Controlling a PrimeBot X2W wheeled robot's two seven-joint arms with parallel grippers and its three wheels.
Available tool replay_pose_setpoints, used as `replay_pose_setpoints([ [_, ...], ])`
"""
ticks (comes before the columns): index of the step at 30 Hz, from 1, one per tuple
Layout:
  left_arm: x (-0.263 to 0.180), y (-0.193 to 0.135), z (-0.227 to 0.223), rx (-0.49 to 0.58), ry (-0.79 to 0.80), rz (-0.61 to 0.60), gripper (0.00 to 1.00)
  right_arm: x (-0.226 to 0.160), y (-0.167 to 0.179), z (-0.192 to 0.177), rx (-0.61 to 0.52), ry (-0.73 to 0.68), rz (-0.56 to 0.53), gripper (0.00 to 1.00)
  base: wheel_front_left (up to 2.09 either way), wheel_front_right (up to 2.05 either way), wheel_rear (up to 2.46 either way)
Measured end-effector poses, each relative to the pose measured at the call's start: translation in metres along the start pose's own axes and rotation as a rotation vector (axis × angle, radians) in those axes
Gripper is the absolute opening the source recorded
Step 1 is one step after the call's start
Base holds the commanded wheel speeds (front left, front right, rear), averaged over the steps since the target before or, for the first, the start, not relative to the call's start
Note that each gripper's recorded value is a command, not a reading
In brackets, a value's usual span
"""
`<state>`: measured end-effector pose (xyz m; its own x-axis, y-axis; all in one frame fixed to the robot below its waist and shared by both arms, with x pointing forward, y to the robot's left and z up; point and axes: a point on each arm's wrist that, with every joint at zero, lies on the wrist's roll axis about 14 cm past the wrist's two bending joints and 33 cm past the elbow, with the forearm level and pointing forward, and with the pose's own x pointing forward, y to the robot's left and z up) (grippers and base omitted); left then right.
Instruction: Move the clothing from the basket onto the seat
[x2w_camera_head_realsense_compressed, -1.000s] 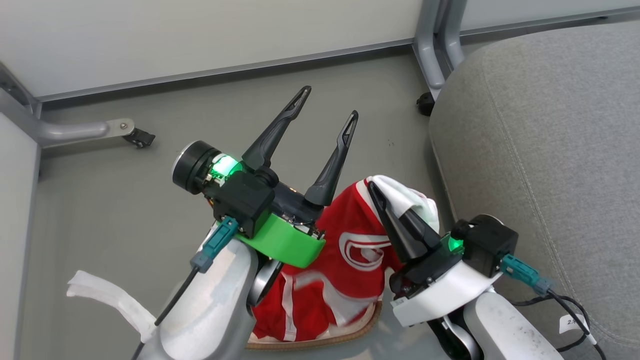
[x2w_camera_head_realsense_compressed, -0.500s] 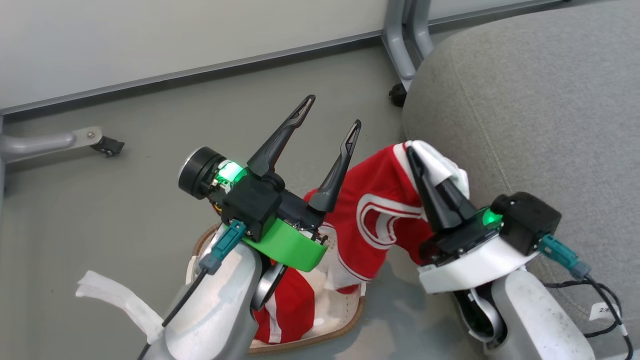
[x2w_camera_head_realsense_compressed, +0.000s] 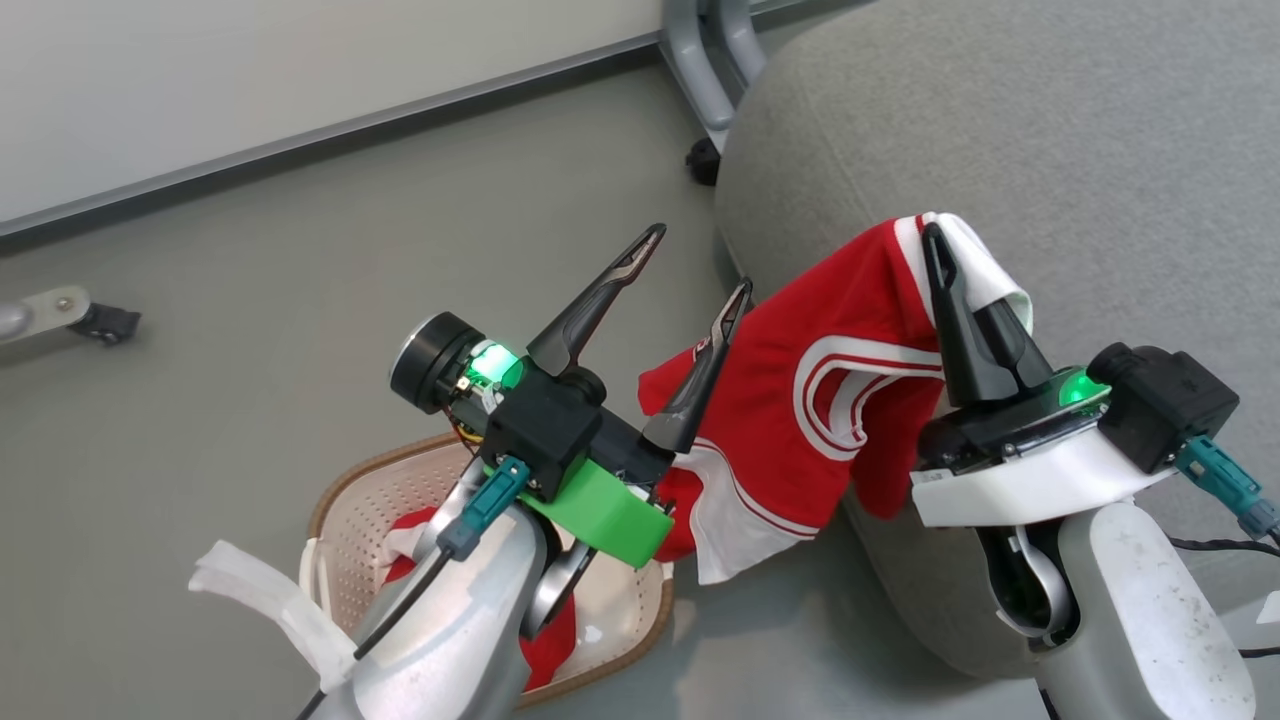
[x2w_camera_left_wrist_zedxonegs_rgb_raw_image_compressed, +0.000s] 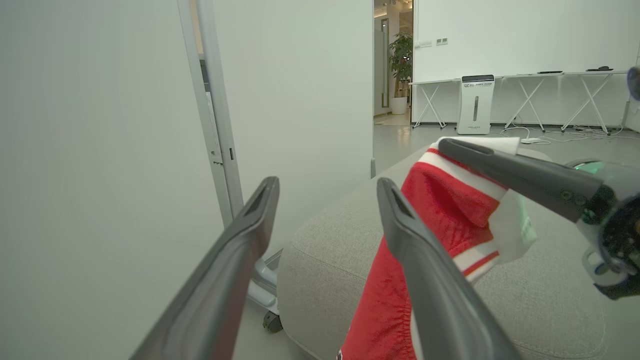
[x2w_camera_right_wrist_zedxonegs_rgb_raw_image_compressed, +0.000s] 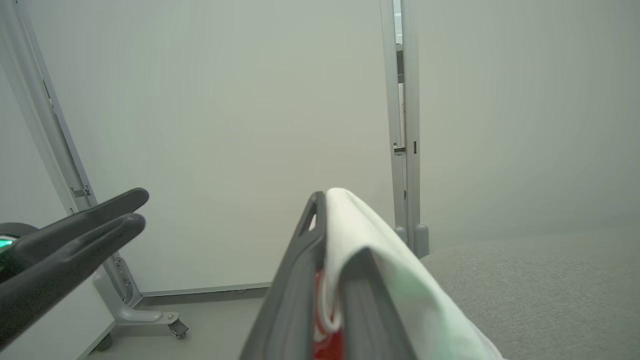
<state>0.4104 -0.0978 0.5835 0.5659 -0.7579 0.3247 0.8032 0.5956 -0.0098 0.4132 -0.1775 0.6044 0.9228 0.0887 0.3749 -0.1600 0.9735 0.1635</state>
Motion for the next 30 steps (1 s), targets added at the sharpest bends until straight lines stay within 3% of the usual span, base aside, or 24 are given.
replay_pose_setpoints([
  [14,0.015,-0.038,-0.038,-0.074,0.06,-0.143,1.0,-0.024,-0.056,0.011,-0.092,0.006,-0.175,0.0,0.0,0.0,0.0],
  [25,0.016,-0.038,-0.044,-0.094,0.068,-0.145,1.0,-0.027,-0.07,0.01,-0.119,0.013,-0.215,0.0,0.0,0.0,0.0],
  [30,0.015,-0.031,-0.049,-0.101,0.075,-0.13,1.0,-0.009,-0.076,0.025,-0.171,-0.034,-0.195,0.0,0.0,0.0,0.0],
])
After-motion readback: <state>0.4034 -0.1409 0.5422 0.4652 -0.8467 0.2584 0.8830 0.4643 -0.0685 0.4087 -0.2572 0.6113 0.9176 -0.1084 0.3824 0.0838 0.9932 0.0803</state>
